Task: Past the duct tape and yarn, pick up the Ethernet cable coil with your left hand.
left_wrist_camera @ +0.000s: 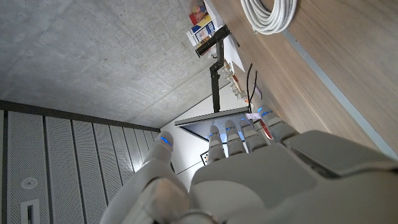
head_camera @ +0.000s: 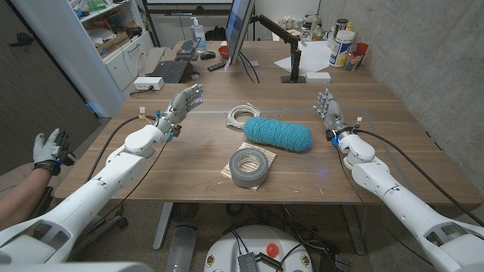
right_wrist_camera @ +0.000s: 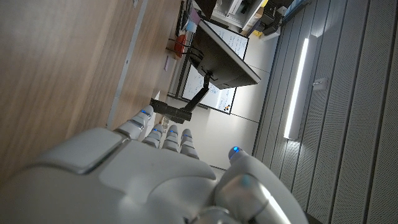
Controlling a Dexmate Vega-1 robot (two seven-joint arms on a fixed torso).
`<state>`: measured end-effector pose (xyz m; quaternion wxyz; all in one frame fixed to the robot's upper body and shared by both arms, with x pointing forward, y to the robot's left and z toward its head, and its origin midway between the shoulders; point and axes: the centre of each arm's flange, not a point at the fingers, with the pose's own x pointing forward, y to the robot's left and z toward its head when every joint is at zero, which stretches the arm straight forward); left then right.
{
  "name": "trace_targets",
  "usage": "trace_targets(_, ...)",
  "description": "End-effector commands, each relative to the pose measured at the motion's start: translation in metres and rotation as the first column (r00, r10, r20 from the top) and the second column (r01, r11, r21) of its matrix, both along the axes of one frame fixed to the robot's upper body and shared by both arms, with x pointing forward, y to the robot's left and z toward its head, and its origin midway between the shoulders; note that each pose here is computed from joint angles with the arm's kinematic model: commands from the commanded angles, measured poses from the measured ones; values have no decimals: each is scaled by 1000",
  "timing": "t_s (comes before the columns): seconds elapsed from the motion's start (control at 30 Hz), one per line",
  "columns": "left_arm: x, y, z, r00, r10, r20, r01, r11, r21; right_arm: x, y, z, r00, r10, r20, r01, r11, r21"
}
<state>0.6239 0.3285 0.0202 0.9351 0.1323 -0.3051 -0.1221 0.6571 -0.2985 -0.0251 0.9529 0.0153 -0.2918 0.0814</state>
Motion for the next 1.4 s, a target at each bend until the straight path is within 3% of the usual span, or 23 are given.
trace_targets(0.03,-3,10,10,1000,8,23,-10,998,64,0,-1,-1,1000,-12,0,12,1000,-15)
trace_targets(0.37,0,13,15,999,9,40,-14,994,106,-3,-5,-3,1000,-25,-9,25,1000,-15)
trace_targets(0.5,1,13,17,997,57,60,-67,983,168,-2,-6,-3,999,-30,-17,30,999,-13)
trace_targets(0.77,2,11,18,993,80,86,-95,975,201,0,-6,-3,999,-30,-21,30,999,-17)
trace_targets(1.07,-4,7,22,986,116,120,-144,957,252,0,-6,-4,999,-34,-21,33,999,-19)
trace_targets(1.1,-6,5,22,979,146,145,-181,946,269,0,-6,-4,999,-34,-21,34,999,-21)
trace_targets(1.4,-11,6,23,970,167,176,-211,940,269,0,-6,-4,999,-38,-25,37,999,-20)
